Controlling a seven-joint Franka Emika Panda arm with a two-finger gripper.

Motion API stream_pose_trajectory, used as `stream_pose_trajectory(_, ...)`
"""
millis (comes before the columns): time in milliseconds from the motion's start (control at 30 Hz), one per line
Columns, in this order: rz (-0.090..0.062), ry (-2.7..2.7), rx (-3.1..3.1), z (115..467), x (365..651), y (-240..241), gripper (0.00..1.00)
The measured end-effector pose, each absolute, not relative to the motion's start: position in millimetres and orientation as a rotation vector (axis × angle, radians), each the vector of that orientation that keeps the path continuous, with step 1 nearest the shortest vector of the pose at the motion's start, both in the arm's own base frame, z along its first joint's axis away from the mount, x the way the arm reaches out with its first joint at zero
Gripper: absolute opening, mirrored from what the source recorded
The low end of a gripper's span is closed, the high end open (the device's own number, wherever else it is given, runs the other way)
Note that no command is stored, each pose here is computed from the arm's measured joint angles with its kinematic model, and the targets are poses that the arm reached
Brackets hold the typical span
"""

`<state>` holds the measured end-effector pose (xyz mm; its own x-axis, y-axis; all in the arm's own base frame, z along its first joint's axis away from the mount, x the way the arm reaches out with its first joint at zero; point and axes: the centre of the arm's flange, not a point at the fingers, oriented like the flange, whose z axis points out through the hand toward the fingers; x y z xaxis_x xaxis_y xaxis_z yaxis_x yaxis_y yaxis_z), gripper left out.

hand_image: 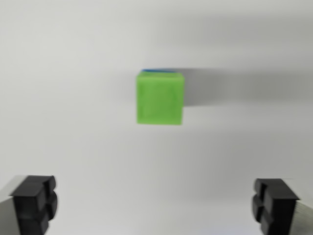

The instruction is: Stack cube

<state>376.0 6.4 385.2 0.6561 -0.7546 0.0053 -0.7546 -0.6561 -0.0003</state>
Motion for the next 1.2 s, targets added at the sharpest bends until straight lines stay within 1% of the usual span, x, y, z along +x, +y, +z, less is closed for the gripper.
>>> stream_pose_trajectory(533, 0.006, -1.302, 2.856, 439, 376, 6, 1.0)
stream_pose_trajectory(600, 0.008, -1.303, 2.857, 445, 377, 7, 1.0)
stream_pose_trajectory(933, 0.006, -1.302, 2.857, 463, 377, 7, 1.0)
stream_pose_trajectory(1200, 0.005, -1.302, 2.856, 467, 377, 7, 1.0)
